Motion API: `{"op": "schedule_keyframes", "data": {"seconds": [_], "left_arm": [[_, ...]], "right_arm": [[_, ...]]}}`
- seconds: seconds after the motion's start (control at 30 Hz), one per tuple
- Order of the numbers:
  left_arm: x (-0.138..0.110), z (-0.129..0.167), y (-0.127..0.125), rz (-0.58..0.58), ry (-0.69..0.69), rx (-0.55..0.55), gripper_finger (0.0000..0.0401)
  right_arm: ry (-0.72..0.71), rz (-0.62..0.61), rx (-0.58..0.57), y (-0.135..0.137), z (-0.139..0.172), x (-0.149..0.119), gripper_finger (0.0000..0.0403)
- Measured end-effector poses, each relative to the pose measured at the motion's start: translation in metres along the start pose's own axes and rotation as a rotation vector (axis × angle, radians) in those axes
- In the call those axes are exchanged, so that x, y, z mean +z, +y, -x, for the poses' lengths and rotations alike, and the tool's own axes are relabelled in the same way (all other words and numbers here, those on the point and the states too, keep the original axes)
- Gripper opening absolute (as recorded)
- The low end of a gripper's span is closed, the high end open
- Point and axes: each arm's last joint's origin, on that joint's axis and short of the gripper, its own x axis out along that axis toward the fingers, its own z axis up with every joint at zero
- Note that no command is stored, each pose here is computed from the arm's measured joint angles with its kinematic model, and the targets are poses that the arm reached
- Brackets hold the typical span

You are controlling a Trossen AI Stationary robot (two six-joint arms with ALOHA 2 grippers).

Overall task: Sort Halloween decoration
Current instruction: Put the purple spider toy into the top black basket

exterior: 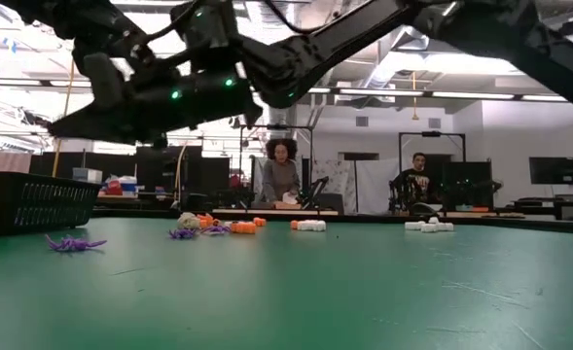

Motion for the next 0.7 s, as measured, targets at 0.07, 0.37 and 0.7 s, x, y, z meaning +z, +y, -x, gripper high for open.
{"op": "schedule_keyframes", "data": {"seconds": [0.07, 0.37, 0.7], "left_arm": [[0.0, 0.0, 0.0, -0.001, 0.0, 0.0, 0.0135], [0.0, 0.0, 0.0, -0.002, 0.0, 0.001, 0.0135], [0.0, 0.0, 0.0, -0.002, 0.0, 0.003, 0.0135]], "right_arm": [[0.012, -0.002, 0.004, -0.001, -0.006, -0.006, 0.001], [0.013, 0.003, -0.033, -0.008, -0.005, -0.005, 0.002], [0.028, -0.001, -0.046, -0.014, -0.005, -0.007, 0.004]]}}
